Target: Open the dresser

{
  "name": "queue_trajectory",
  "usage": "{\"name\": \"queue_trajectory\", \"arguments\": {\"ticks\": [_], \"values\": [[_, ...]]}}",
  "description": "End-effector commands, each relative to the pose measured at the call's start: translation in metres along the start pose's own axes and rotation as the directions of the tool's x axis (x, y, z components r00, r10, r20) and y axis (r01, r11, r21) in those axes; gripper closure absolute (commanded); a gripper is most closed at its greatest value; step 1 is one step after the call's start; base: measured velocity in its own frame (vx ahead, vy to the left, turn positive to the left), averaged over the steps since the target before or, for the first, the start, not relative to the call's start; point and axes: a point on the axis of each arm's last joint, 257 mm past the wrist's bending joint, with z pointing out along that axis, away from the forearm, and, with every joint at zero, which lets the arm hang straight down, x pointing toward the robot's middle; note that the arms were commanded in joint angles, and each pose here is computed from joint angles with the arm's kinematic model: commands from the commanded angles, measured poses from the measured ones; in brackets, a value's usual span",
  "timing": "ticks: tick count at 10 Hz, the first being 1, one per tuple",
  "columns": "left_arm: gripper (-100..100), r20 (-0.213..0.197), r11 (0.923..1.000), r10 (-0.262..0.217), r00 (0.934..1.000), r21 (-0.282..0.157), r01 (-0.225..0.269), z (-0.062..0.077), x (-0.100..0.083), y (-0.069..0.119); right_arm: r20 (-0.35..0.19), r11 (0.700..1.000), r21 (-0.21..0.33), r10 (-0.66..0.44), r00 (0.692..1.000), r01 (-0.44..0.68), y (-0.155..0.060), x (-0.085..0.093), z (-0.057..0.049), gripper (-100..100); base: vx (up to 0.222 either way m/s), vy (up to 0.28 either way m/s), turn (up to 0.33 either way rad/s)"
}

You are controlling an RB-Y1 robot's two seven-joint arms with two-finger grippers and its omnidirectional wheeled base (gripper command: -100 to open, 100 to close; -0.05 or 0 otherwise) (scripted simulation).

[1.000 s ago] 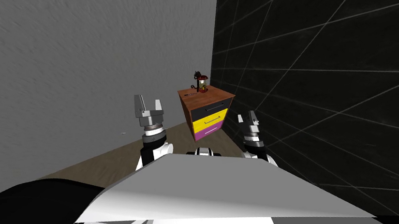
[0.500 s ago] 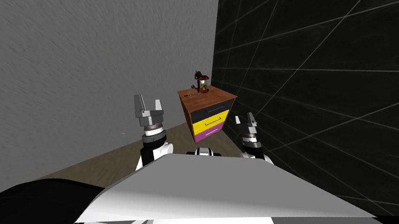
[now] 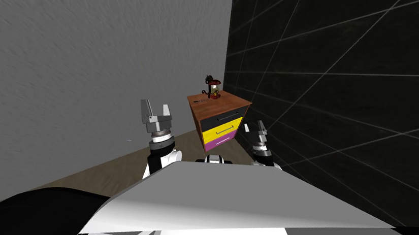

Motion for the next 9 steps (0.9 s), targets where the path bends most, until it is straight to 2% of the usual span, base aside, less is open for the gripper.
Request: {"name": "queue_trajectory", "arguments": {"ticks": [1, 3, 4, 6, 7, 9], "values": [[0, 0.000, 1.0000, 0.000, 1.0000, 0.000, 0.000, 0.000, 0.000, 0.000, -0.016, 0.997, 0.008, 0.083, 0.996, -0.083, -0.010, 0.003, -0.008, -100, 0.103, -0.009, 0.060], [0, 0.000, 1.0000, 0.000, 1.0000, 0.000, 0.000, 0.000, 0.000, 0.000, -0.015, 0.991, 0.009, 0.131, 0.991, -0.131, -0.010, 0.003, -0.008, -100, 0.073, -0.012, 0.029], [0, 0.000, 1.0000, 0.000, 1.0000, 0.000, 0.000, 0.000, 0.000, 0.000, -0.028, 0.985, 0.016, 0.173, 0.985, -0.172, -0.020, 0.005, -0.014, -100, 0.085, -0.016, 0.082], [0, 0.000, 1.0000, 0.000, 1.0000, 0.000, 0.000, 0.000, 0.000, 0.000, -0.026, 0.974, 0.019, 0.225, 0.974, -0.225, -0.020, 0.005, -0.015, -100, 0.075, -0.016, 0.019], [0, 0.000, 1.0000, 0.000, 1.0000, 0.000, 0.000, 0.000, 0.000, 0.000, -0.038, 0.965, 0.028, 0.264, 0.964, -0.263, -0.029, 0.008, -0.022, -100, 0.097, -0.011, 0.089], [0, 0.000, 1.0000, 0.000, 1.0000, 0.000, 0.000, 0.000, 0.000, 0.000, -0.035, 0.948, 0.032, 0.317, 0.948, -0.316, -0.030, 0.007, -0.022, -100, 0.077, -0.014, 0.017]]}}
